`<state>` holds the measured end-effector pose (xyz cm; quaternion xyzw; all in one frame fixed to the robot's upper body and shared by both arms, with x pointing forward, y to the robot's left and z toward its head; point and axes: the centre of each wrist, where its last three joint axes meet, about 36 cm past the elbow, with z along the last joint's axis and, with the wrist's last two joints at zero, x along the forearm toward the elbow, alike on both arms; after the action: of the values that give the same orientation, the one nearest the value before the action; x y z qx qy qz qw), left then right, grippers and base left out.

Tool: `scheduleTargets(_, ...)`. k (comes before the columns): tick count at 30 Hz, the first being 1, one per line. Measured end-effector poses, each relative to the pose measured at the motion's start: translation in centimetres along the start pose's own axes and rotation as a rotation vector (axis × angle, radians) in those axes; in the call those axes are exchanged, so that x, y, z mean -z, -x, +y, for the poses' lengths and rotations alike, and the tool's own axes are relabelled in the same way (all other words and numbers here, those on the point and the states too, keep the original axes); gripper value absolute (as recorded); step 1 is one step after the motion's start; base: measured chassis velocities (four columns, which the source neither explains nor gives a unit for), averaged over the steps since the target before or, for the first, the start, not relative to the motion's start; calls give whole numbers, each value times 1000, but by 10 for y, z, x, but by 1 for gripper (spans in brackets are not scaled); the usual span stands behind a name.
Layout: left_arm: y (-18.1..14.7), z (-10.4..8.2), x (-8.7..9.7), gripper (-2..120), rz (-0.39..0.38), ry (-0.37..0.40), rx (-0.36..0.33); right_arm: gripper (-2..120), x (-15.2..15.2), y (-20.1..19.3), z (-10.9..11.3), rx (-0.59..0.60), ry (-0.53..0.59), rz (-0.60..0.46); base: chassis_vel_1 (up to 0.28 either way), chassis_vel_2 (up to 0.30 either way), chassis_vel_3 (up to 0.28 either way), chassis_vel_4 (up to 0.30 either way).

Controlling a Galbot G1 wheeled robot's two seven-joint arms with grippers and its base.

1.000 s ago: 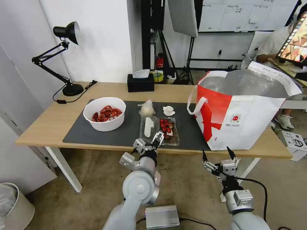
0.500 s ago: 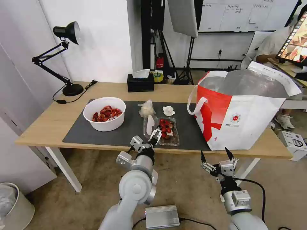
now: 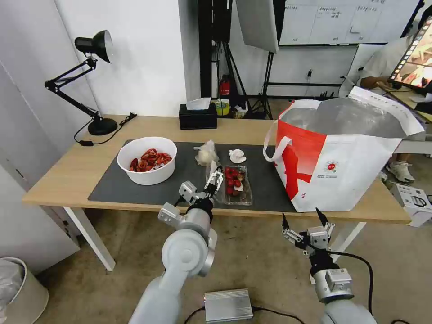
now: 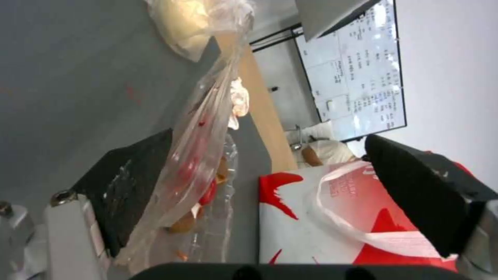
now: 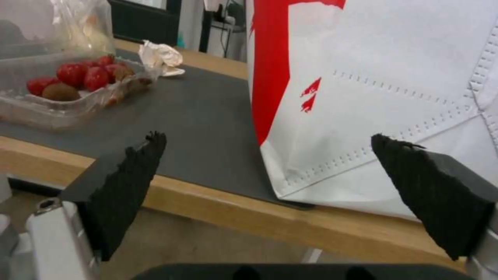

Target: Pick up the trash from the table and place it into the takeout bag.

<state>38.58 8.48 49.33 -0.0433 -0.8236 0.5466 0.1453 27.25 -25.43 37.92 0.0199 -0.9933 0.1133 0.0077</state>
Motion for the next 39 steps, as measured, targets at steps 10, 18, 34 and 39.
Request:
scheduleTargets(10, -1, -7, -10, 100, 29, -8, -21, 100, -1, 0, 0, -4, 0, 4, 0, 0, 0, 0)
scheduleTargets(18, 0, -13, -13, 100, 45, -9, -45, 100, -2, -1, 0, -7, 2, 8, 0, 0, 0, 0)
scheduleTargets(34, 3, -20, -28, 100, 90, -1, -64, 100, -1, -1, -1, -18, 5, 4, 0, 0, 0, 0)
scheduleTargets(39, 5, -22, -33, 100, 103, 5, -69, 100, 0, -4, -1, -22, 10, 8, 0, 0, 0, 0)
